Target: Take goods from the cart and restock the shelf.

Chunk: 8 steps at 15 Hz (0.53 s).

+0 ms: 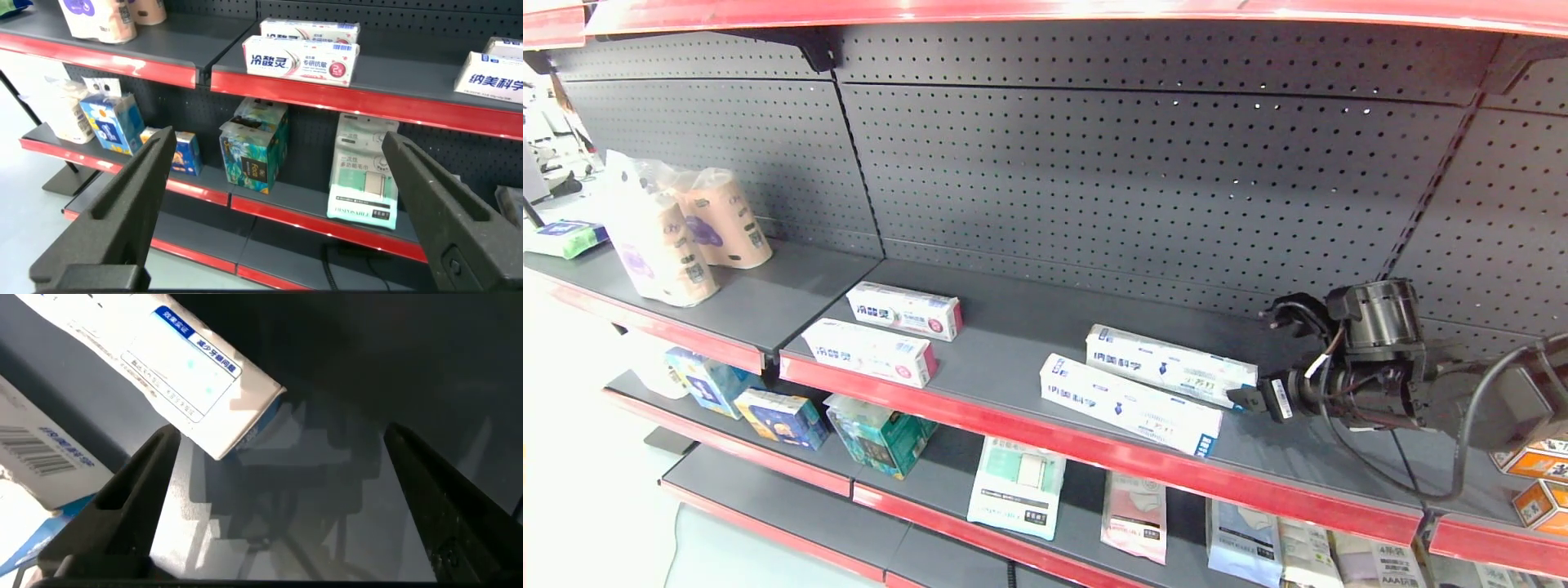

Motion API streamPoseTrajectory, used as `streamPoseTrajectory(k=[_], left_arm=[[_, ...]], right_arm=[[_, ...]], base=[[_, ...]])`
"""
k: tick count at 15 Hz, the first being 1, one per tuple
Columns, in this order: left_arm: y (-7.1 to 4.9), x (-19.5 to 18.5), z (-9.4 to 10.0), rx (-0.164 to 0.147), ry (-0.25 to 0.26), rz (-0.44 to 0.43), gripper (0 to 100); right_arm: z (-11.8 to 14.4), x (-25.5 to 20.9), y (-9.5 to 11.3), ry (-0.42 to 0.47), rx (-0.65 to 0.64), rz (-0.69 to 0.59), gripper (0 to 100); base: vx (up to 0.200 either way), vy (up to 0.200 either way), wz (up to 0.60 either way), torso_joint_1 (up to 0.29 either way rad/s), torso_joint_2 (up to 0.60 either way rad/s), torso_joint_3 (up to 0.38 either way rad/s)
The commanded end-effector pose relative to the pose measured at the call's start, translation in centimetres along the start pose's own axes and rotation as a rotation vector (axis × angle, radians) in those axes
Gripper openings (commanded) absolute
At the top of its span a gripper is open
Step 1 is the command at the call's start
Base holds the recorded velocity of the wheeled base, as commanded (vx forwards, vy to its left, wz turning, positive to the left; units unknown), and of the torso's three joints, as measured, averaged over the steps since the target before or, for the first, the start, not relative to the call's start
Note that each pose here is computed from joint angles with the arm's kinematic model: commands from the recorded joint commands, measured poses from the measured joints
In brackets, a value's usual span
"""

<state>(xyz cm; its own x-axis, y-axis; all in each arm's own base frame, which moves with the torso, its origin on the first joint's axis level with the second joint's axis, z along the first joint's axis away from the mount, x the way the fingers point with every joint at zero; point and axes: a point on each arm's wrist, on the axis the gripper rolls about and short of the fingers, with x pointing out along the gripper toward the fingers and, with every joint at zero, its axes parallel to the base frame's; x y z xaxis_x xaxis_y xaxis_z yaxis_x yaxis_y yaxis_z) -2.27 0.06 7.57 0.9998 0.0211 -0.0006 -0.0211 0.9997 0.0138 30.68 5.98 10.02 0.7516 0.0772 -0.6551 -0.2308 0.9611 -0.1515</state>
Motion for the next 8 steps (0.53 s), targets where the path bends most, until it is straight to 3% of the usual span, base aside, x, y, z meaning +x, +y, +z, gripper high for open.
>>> streamPoseTrajectory(k=[1,4,8], left_arm=[[0.0,0.0,0.0,0.000,-0.001,0.000,100],[0.0,0.0,0.0,0.000,-0.001,0.000,100],[0.0,0.0,0.0,0.000,-0.001,0.000,100]], right_arm=[[-0.1,0.1,0.1,0.004,-0.002,0.002,100],[0.1,-0.8,-0.1,-0.015,0.001,-0.002,100],[0.6,-4.9,-0.9,-0.106,0.022,-0.026,100]], base=[[0.000,0.000,0.00,0.000,0.00,0.000],[0.000,0.000,0.00,0.000,0.00,0.000],[0.000,0.000,0.00,0.000,0.00,0.000]])
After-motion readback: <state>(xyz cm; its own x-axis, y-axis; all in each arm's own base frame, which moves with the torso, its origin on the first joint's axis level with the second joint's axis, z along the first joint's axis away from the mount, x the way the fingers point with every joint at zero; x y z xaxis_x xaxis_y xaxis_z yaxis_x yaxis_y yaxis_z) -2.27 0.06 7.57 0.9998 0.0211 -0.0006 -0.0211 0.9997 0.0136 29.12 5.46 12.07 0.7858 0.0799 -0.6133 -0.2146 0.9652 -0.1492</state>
